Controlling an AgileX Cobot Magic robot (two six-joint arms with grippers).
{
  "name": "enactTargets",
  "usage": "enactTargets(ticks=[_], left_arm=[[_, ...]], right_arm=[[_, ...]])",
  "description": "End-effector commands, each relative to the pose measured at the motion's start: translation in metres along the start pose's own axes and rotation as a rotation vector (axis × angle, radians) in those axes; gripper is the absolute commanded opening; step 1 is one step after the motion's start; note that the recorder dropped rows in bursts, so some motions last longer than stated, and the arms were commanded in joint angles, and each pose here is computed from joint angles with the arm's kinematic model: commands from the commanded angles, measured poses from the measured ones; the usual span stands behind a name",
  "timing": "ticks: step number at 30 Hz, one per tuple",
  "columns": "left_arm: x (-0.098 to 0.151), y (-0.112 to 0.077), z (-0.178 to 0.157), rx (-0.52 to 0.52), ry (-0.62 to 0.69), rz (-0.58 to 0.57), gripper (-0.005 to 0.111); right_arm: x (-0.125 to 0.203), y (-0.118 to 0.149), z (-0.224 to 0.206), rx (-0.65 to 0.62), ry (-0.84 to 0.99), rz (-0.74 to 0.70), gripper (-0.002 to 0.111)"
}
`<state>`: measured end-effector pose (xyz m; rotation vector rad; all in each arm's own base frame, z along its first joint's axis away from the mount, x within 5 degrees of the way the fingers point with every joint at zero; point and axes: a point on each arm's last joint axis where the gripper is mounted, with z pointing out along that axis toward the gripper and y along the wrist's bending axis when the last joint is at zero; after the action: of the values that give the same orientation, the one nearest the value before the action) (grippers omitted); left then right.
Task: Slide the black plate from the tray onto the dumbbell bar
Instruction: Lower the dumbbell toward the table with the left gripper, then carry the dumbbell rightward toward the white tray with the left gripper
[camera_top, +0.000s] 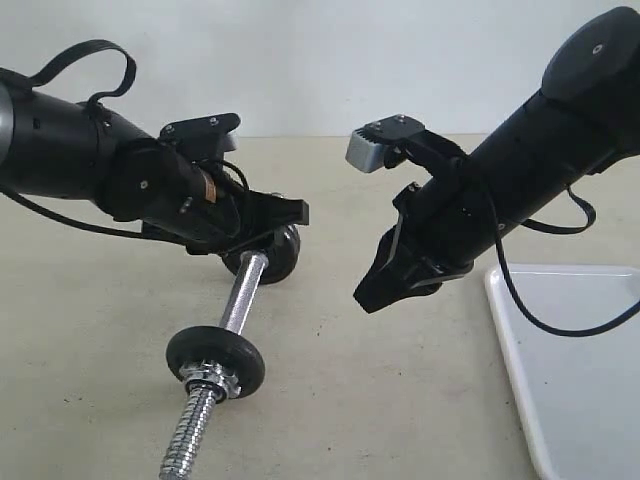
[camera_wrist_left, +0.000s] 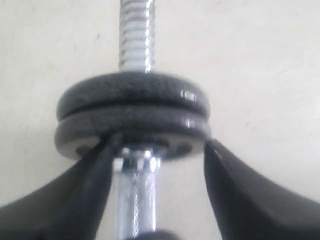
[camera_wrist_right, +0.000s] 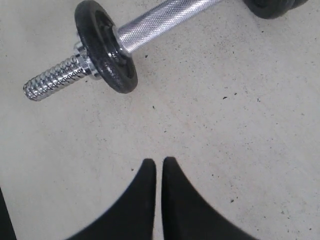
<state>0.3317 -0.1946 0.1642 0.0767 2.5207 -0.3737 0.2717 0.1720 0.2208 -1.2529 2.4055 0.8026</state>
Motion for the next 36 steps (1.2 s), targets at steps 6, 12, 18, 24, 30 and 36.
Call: enactTargets(ticks=[6,12,18,24,30,36], left_arm=[[-0.001,0.000,-0.002,-0.007,0.005,0.016,0.061],[0.006,0.008,-0.003,-0.094,0.089,0.133,0.061],[-0.002,0.007,-0.029,-0.103,0.082,0.224,0.061],[0.019,0.023,-0.031,-0.190,0.216,0.347,0.060],[0.041,0.032,-0.025,-0.188,0.249,0.345,0.060],[0.047,0.034,-0.024,-0.188,0.256,0.306,0.060]], right_arm=[[0.001,-0.001,-0.003,0.003,0.005,0.000,0.000],[0.004,-0.007,-0.003,0.073,0.035,0.001,0.000],[0.005,-0.010,-0.003,0.110,0.047,0.025,0.000],[0.005,-0.008,-0.003,0.095,0.053,0.035,0.000],[0.004,-0.007,-0.002,0.095,0.053,0.031,0.000],[0.004,-0.007,-0.002,0.096,0.051,0.032,0.000]])
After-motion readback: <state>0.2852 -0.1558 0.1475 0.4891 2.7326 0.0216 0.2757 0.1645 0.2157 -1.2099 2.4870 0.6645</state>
